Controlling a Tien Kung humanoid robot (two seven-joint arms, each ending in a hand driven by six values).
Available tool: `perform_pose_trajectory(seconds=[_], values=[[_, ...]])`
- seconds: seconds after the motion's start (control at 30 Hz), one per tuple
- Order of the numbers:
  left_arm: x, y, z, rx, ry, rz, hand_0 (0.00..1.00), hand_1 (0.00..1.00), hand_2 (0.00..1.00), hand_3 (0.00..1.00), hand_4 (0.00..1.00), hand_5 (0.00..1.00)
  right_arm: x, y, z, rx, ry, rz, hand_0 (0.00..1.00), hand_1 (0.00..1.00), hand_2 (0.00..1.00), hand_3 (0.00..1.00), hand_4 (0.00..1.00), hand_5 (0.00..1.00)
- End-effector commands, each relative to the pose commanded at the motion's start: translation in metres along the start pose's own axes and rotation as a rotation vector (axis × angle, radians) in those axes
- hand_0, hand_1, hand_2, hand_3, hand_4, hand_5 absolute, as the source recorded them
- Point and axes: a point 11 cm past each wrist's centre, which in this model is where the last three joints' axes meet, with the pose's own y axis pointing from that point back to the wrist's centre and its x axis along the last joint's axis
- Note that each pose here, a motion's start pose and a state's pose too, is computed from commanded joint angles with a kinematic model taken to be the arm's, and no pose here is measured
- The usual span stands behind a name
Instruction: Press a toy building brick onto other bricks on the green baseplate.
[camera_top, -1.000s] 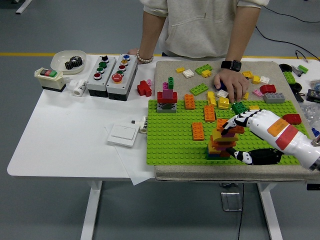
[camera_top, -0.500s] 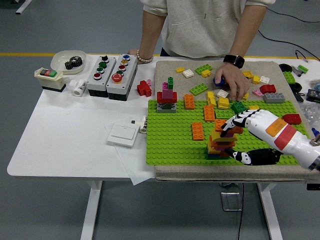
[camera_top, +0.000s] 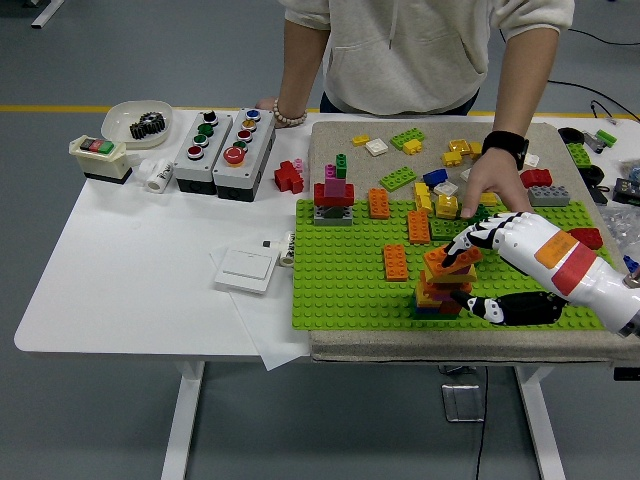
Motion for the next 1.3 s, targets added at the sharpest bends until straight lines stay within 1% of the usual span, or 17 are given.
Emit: perform_pose_trajectory(seconds=[0.6,0.77,0.9,1.03,1.07,1.1,1.17,1.2,1.23,1.27,1.3], values=[[0.000,0.000,0.000,-0.002,0.001,0.002,0.806,0.769,0.736,0.584,0.637,0.647,-0.005,0.000,-0.001,0.002,-0.009,-0.013,0.625,0.616,0.638,0.566,0.707,0.370],[0.000,0.000,0.001,-0.004,0.002,0.002,0.807,0.769,0.737,0.584,0.638,0.646,-0.002,0.001,0.000,-0.004,-0.006,0.002,0.622,0.616,0.637,0.566,0.707,0.368],[-0.001,0.000,0.000,-0.004,0.004,0.002,0.808,0.769,0.737,0.584,0.639,0.646,0.006,0.002,0.002,-0.012,0.003,0.045,0.626,0.620,0.637,0.568,0.708,0.368],[-0.001,0.000,-0.002,0.000,0.004,0.001,0.808,0.769,0.737,0.584,0.639,0.646,0.026,0.005,0.007,-0.029,0.014,0.157,0.626,0.620,0.637,0.568,0.708,0.368],[-0.002,-0.001,-0.003,0.003,0.004,-0.001,0.808,0.769,0.737,0.584,0.639,0.646,0.035,0.007,0.009,-0.039,0.004,0.213,0.626,0.620,0.637,0.568,0.708,0.368],[-0.002,-0.001,-0.004,0.005,0.004,-0.001,0.805,0.769,0.737,0.584,0.639,0.646,0.041,0.009,0.011,-0.045,0.003,0.245,0.682,0.664,0.691,0.603,0.729,0.379],[-0.003,-0.001,-0.006,0.008,0.004,-0.005,0.805,0.769,0.737,0.584,0.639,0.646,0.054,0.013,0.014,-0.057,-0.029,0.339,0.682,0.664,0.691,0.603,0.729,0.379],[-0.004,-0.001,-0.007,0.011,0.003,-0.007,0.805,0.769,0.737,0.584,0.639,0.646,0.064,0.016,0.017,-0.069,-0.063,0.413,0.682,0.664,0.691,0.603,0.729,0.379],[-0.004,-0.001,-0.008,0.011,0.002,-0.007,0.805,0.769,0.737,0.584,0.639,0.646,0.069,0.019,0.019,-0.076,-0.081,0.447,0.682,0.664,0.691,0.603,0.729,0.379],[-0.004,-0.001,-0.009,0.013,0.002,-0.008,0.805,0.769,0.737,0.584,0.639,0.646,0.077,0.023,0.022,-0.089,-0.118,0.513,0.682,0.664,0.691,0.603,0.729,0.379],[-0.005,-0.001,-0.009,0.014,0.002,-0.010,0.809,0.769,0.736,0.584,0.639,0.646,0.082,0.027,0.025,-0.101,-0.154,0.565,0.708,0.683,0.719,0.645,0.741,0.384]])
